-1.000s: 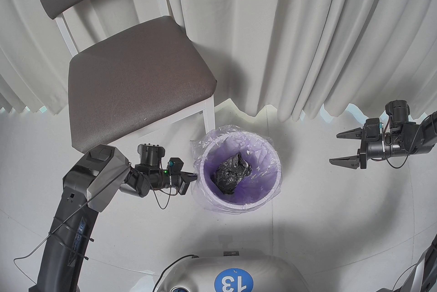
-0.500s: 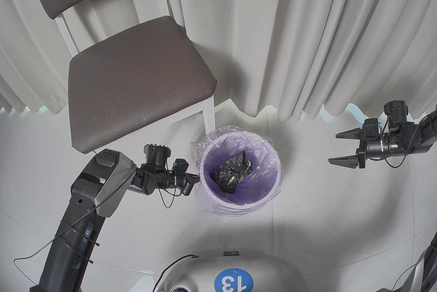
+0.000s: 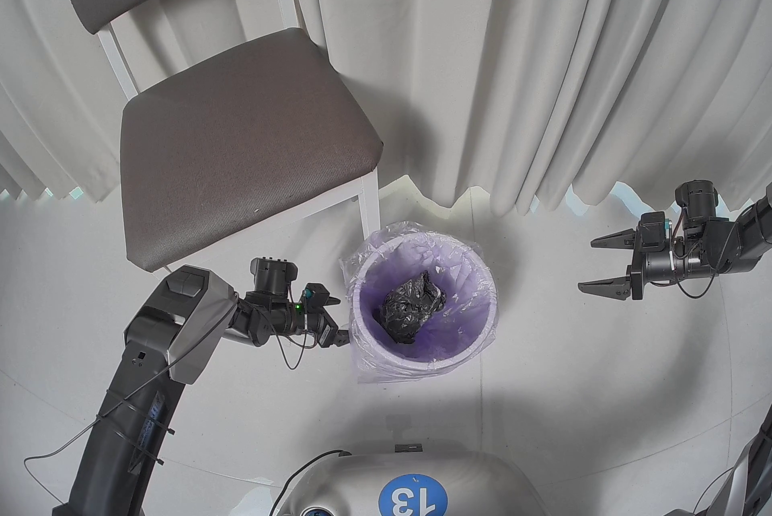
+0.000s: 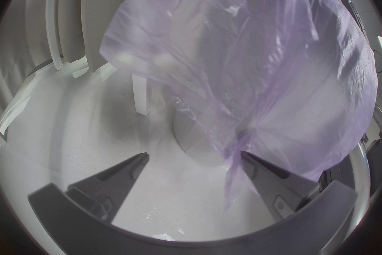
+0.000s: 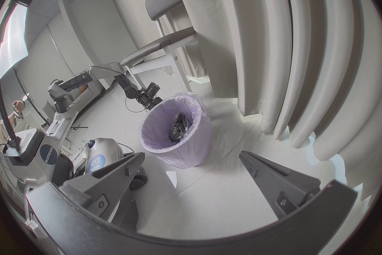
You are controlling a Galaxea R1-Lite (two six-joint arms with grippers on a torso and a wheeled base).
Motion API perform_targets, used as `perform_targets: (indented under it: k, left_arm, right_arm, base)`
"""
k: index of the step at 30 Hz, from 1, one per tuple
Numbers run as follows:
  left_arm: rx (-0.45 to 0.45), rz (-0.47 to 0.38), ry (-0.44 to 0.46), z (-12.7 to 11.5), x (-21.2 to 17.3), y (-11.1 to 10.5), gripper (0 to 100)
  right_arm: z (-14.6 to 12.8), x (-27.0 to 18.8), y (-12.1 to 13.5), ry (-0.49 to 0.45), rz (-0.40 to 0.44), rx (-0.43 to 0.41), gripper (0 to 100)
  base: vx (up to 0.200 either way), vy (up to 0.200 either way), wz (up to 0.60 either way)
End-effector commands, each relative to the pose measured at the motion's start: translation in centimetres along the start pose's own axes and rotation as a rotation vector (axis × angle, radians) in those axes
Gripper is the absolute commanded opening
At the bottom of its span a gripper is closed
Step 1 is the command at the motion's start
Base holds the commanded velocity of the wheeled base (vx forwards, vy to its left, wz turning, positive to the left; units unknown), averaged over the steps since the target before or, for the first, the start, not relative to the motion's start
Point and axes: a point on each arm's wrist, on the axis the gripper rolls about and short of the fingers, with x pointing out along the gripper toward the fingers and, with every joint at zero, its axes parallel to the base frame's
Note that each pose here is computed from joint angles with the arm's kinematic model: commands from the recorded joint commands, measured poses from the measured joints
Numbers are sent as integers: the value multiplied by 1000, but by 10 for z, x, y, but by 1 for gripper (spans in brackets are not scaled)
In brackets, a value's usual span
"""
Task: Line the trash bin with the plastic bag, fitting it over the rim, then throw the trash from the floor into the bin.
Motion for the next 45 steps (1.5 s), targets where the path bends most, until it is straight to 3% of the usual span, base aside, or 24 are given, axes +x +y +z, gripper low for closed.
perform_targets:
  k: [1,8,18,28,45]
  left_arm:
    - [15,26,1,6,-19,9,100]
    - [31,43,18,0,-35,13,100]
    - [31,98,-33,-12,-55,14,100]
    - [-37,132,-226,9,-63,0,100]
    - [-28,141,-232,19,-91,-20,100]
  right_arm:
    - [-1,1,0,1,3,2,100]
    - [0,2,2,1,9,-1,100]
    - [2,1,4,-2,10,-1,100]
    - [7,0,8,-7,14,-13,100]
    - [12,-15,25,-27,0,-37,100]
  base:
    - [0,0,0]
    - [0,0,0]
    - [0,0,0]
    - [0,0,0]
    - [0,0,0]
